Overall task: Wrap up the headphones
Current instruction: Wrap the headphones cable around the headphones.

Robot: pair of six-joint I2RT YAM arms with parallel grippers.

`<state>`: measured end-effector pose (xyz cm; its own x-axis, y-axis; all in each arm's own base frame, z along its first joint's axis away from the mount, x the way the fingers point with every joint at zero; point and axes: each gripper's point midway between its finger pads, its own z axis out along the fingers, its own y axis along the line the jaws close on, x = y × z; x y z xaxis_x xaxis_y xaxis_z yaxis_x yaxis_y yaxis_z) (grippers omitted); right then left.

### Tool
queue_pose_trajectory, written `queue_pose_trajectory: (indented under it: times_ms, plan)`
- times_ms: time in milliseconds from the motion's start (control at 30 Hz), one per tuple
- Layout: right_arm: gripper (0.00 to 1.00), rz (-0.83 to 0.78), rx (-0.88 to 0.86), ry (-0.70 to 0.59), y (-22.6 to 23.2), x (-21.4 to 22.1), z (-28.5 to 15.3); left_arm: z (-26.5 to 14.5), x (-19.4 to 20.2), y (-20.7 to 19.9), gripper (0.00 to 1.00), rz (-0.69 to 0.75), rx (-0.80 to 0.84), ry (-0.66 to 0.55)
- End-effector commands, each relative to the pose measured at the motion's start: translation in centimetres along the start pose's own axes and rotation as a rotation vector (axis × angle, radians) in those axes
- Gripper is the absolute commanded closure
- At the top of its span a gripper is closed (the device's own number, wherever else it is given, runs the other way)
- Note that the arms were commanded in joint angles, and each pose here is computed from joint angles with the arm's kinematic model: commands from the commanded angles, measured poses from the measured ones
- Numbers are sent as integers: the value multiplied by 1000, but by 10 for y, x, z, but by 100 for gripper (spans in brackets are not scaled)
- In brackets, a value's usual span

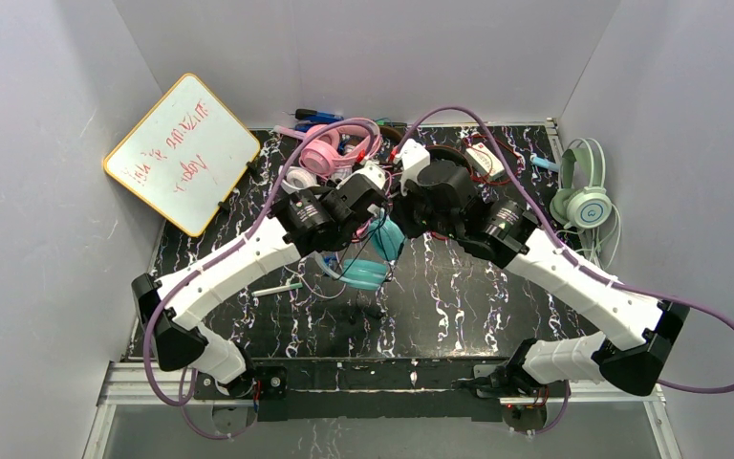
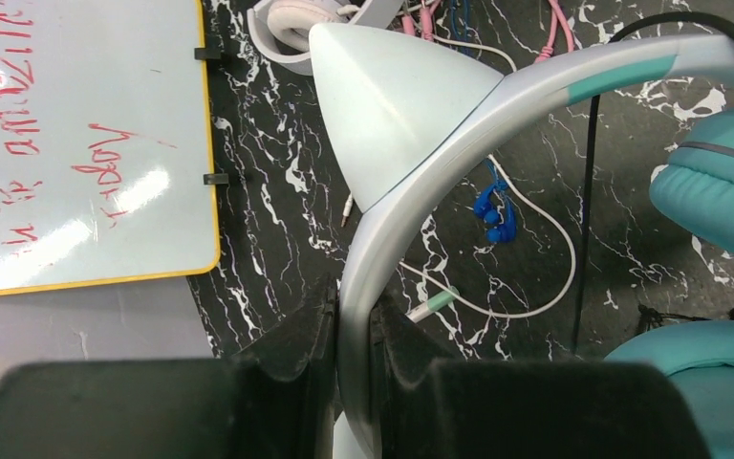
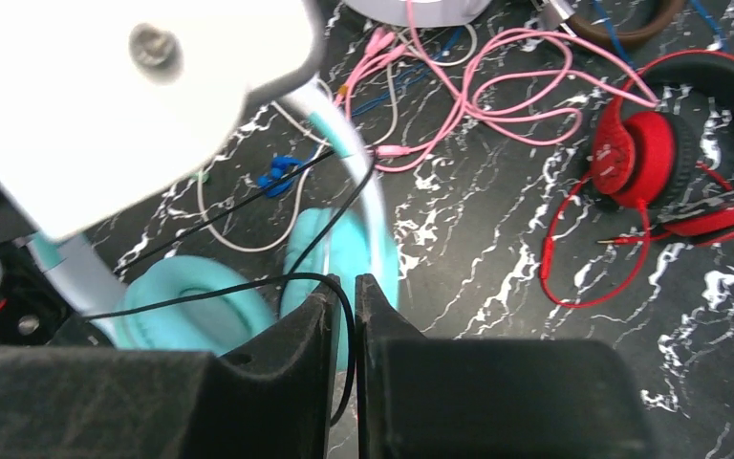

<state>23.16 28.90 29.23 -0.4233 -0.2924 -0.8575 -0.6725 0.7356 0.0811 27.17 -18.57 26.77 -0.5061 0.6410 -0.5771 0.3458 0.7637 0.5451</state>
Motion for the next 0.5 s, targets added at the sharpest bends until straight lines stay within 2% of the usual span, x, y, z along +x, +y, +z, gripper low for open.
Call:
queue_pose_trajectory:
  times_ms: [0, 467]
  plan:
    - [81, -14, 119, -71, -22, -17, 5, -14, 1, 7, 100, -40, 41, -20]
    - [70, 13, 156, -27, -53, -8, 2, -27, 1, 24, 100, -81, 20, -57]
